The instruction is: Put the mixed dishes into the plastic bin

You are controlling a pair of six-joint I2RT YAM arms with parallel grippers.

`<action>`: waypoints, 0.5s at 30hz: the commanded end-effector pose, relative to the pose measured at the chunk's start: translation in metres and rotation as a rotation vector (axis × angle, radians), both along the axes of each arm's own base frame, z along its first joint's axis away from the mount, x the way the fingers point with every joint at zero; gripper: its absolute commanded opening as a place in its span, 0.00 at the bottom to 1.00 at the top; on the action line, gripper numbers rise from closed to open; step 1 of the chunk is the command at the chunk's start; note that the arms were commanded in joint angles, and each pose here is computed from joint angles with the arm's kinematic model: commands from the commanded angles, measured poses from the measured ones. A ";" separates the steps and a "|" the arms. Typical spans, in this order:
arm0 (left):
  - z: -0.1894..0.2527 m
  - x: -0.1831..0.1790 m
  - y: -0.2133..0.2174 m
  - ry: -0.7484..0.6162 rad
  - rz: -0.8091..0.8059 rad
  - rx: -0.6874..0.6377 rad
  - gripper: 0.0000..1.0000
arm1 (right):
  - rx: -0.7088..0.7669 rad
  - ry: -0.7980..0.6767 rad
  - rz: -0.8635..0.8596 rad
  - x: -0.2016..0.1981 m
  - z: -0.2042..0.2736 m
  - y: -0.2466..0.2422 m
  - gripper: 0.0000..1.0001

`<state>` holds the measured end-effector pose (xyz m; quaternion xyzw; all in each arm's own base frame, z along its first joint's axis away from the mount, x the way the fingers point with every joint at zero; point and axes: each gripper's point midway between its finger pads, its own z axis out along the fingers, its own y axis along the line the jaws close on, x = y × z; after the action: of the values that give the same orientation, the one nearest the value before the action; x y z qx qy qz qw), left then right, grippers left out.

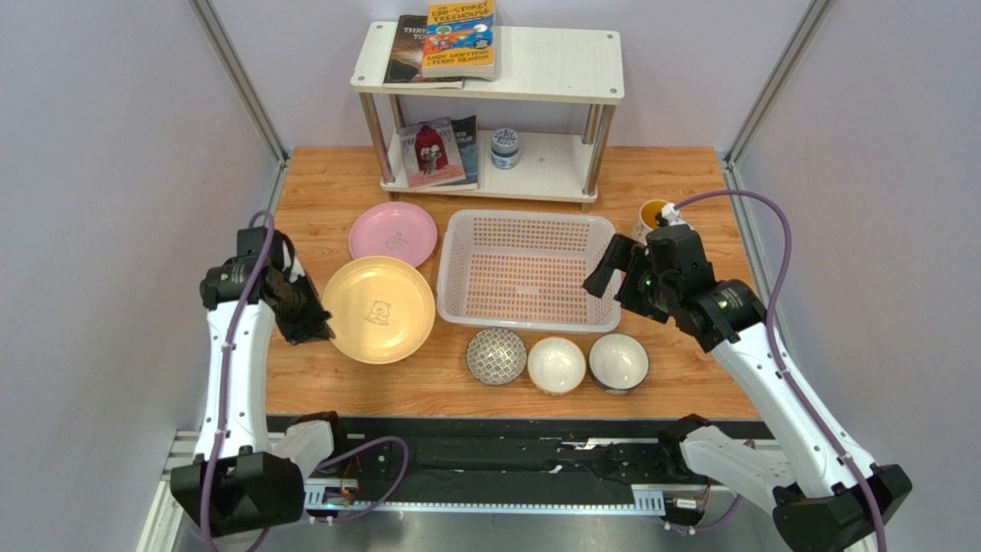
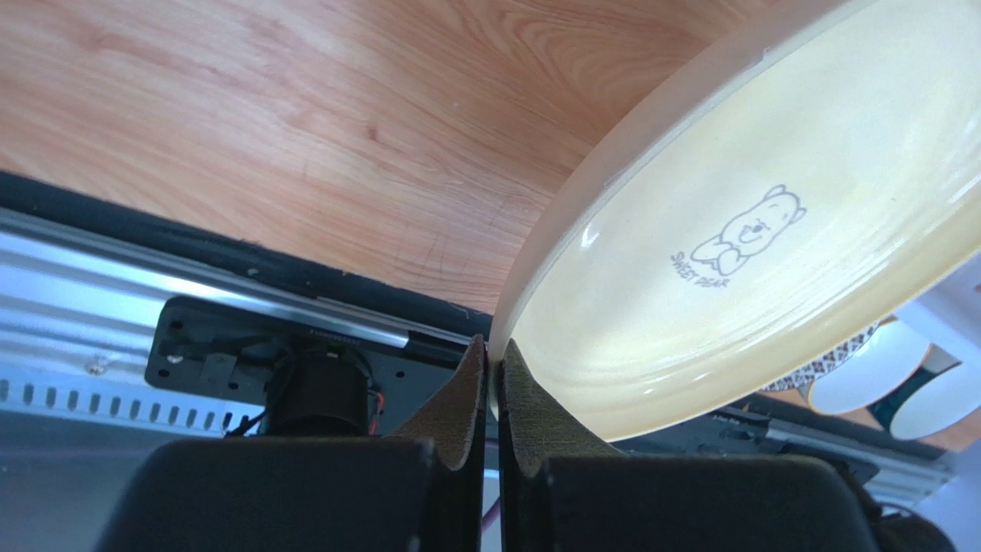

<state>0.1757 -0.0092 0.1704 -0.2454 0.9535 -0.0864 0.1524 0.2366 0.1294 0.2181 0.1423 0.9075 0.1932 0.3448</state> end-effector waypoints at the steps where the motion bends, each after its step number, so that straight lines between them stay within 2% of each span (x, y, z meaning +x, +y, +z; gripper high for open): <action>1: 0.016 -0.009 0.014 -0.037 0.146 -0.002 0.00 | 0.085 -0.011 0.102 0.007 0.017 0.026 0.99; 6: 0.042 0.014 0.016 -0.202 0.198 -0.021 0.00 | 0.097 0.010 0.148 0.019 0.029 0.041 0.99; 11: 0.057 0.040 -0.018 -0.347 0.201 -0.241 0.00 | 0.174 -0.001 0.205 0.023 0.038 0.075 0.99; 15: 0.073 0.047 -0.031 -0.390 0.157 -0.191 0.00 | 0.193 0.008 0.225 0.021 0.039 0.095 0.99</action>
<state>0.1998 -0.0198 0.2092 -0.3247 0.8936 -0.1649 0.2624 0.2525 0.1979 0.2334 0.0814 0.9144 0.2713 0.2893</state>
